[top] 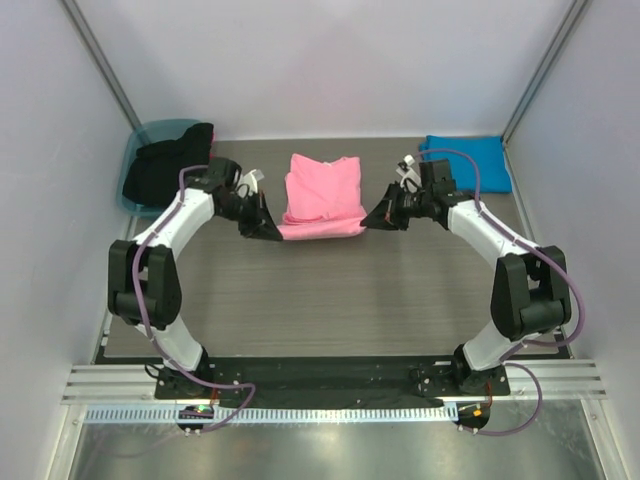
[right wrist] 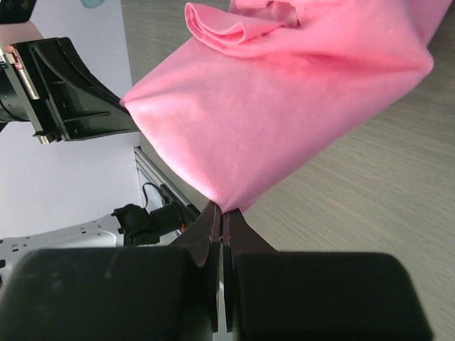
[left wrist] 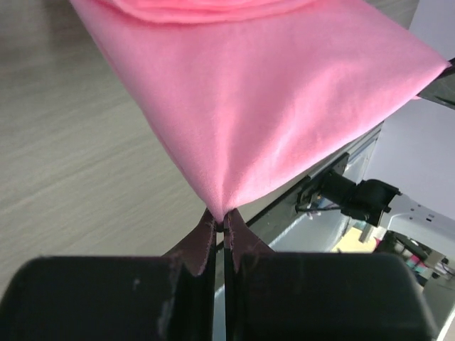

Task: Fold and stack the t-shirts
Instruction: Fold the tshirt

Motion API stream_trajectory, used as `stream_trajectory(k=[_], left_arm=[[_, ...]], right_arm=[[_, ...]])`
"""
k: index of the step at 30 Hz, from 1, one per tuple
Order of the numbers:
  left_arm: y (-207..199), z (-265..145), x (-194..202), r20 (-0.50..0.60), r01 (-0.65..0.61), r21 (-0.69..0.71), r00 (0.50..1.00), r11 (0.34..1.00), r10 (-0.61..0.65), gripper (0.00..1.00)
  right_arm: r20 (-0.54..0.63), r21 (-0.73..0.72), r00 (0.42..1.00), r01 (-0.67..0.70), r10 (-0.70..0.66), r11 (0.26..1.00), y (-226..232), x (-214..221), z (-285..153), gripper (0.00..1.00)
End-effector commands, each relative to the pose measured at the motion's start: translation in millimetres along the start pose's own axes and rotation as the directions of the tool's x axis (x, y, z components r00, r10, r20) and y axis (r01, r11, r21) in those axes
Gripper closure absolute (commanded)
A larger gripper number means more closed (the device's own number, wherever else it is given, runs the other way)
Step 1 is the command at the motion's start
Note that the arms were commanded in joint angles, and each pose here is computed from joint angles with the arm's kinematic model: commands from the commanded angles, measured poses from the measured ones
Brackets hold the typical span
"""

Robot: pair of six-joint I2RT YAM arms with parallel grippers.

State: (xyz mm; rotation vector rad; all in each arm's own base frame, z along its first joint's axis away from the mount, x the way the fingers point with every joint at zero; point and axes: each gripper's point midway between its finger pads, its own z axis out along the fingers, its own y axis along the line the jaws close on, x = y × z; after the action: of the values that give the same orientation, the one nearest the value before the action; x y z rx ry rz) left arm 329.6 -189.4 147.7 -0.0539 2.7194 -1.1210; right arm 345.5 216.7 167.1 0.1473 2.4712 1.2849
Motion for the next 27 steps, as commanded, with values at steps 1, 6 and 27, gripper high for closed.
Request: stream_trajectory(k=[1,6,27], left_arm=[[-4.4,-4.7,24.2,-0.028,0.027,0.03,0.999,0.999,-0.026,1.0],[2.8,-3.9,43.0,-0.016,0.062,0.032,0.998,0.998,-0.061,1.0],[-14.4,30.0,-197.8,0.288,-0.294,-0.137,0.902,0.946,0.322,0.92]], right_arm=[[-0.042,-0.002,0.999,-0.015,0.015,1.0,-4.0,24.2,-6.9,0.99],[-0.073,0.008,0.996,-0.042,0.043,0.999,-14.8,42.3,-5.6,0.99],[0.212,-0.077,0.974,0.099,-0.081,0.992,-27.4,-191.0,61.8,0.93]])
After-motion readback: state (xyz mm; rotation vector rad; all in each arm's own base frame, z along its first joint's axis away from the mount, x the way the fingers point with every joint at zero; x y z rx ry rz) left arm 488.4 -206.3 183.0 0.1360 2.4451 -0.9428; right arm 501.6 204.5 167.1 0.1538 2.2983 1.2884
